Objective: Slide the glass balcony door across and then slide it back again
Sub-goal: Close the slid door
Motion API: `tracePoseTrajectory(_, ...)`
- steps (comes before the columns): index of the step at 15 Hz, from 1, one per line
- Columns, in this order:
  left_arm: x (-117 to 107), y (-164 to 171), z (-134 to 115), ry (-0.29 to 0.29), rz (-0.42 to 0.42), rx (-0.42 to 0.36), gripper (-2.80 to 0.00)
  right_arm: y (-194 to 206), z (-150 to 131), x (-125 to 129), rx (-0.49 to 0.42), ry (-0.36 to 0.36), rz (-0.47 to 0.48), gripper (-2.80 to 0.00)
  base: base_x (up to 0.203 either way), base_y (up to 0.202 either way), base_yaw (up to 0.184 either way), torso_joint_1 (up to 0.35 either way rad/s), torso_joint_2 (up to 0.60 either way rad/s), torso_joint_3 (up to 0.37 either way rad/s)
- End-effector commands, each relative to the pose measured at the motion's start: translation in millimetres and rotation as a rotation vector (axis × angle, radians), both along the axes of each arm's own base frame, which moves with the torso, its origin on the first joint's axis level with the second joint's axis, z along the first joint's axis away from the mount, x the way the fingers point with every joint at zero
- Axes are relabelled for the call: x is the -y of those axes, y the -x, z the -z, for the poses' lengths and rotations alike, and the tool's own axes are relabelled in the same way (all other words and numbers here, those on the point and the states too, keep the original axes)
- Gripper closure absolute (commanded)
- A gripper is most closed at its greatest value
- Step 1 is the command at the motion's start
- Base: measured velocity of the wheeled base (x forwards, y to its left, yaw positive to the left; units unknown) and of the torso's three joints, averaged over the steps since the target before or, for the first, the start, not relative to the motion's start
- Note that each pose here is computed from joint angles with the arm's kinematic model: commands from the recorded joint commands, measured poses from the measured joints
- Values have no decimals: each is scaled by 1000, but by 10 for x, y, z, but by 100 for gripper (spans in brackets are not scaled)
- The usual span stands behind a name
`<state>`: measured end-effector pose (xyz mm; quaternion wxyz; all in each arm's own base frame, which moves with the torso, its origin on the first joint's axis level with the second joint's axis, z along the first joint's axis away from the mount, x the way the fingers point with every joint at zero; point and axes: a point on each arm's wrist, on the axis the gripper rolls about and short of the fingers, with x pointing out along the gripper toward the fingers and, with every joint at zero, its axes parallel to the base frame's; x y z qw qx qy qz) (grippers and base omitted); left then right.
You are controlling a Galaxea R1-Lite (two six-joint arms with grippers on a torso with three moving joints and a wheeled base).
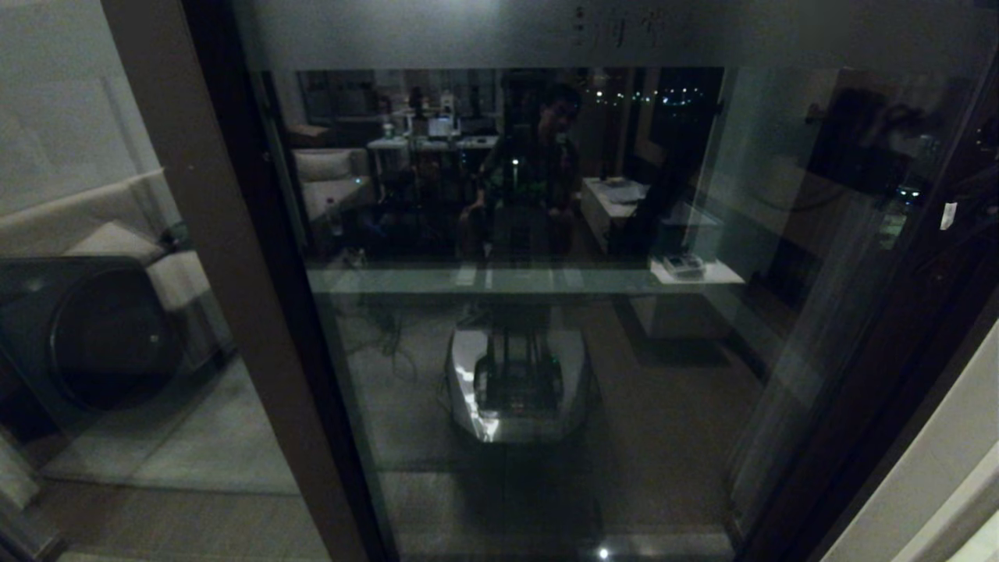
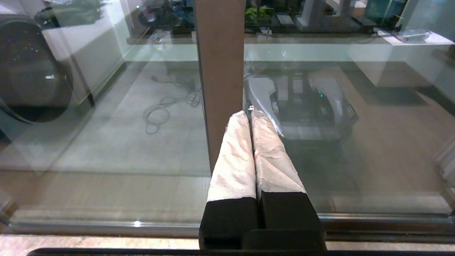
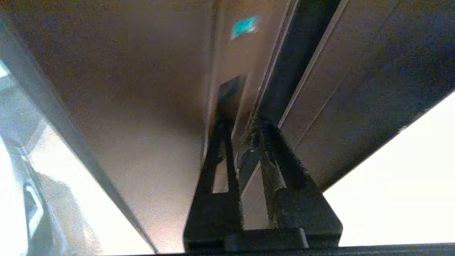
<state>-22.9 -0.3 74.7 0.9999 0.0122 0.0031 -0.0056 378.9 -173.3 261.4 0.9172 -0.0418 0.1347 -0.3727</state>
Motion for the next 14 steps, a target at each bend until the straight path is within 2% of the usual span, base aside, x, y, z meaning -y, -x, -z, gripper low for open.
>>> tracePoseTrajectory(1, 0, -2, 4, 0, 0, -3, 0, 49, -50, -13, 8, 4, -1, 0, 0, 0, 0, 0, 0, 0)
tracePoseTrajectory(5, 0, -2, 4, 0, 0, -3, 0, 436, -321, -174, 23, 38, -32, 0, 0, 0, 0, 0, 0, 0)
tracePoseTrajectory(9, 0, -2, 4, 0, 0, -3, 0, 949, -664, -420, 74, 48, -155, 0, 0, 0, 0, 0, 0, 0)
tracePoseTrajectory(11, 0, -2, 4, 0, 0, -3, 0, 1146, -757, -518, 102, 9, -320, 0, 0, 0, 0, 0, 0, 0)
tracePoseTrajectory(14, 0, -2, 4, 0, 0, -3, 0, 1370, -755, -701, 146, -128, -669, 0, 0, 0, 0, 0, 0, 0)
